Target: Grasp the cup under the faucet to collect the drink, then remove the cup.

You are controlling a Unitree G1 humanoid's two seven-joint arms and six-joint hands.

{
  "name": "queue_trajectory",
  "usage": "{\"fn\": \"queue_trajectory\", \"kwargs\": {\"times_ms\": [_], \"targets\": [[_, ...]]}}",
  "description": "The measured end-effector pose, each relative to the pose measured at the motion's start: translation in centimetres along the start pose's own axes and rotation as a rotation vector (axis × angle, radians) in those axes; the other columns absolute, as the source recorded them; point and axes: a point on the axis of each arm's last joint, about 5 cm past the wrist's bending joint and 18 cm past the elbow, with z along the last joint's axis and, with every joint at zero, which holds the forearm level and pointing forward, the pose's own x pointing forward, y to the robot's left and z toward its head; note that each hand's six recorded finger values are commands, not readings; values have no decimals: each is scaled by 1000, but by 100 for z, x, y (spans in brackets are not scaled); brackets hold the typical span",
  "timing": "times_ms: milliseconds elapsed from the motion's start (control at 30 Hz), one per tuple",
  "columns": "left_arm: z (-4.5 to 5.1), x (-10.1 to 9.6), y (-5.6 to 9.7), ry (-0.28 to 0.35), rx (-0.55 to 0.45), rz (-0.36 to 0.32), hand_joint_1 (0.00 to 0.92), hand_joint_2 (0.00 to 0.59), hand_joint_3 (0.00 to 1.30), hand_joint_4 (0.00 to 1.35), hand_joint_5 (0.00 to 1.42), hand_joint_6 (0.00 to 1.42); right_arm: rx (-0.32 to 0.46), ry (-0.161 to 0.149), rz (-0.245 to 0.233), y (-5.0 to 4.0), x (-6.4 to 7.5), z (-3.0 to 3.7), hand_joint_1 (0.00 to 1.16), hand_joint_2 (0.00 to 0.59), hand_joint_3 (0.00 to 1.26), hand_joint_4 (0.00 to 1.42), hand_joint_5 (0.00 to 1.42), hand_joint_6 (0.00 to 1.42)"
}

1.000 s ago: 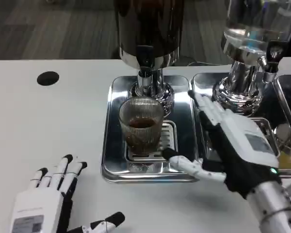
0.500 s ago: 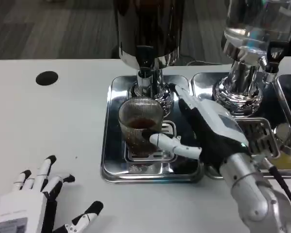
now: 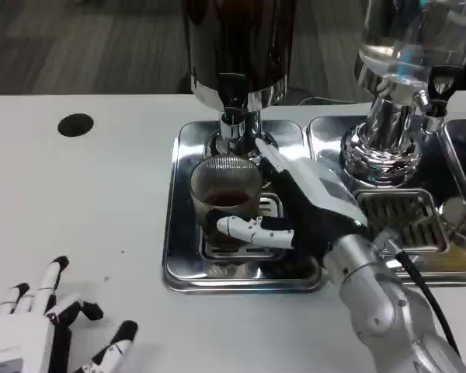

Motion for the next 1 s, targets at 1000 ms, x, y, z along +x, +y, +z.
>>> {"fn": "queue_trajectory", "kwargs": {"times_ms": [1000], "targets": [[-41, -43, 37, 37, -36, 32, 0, 289, 728, 70, 220, 163, 4, 12, -37, 135, 61, 20, 555, 179, 0, 44, 63, 150]]}}
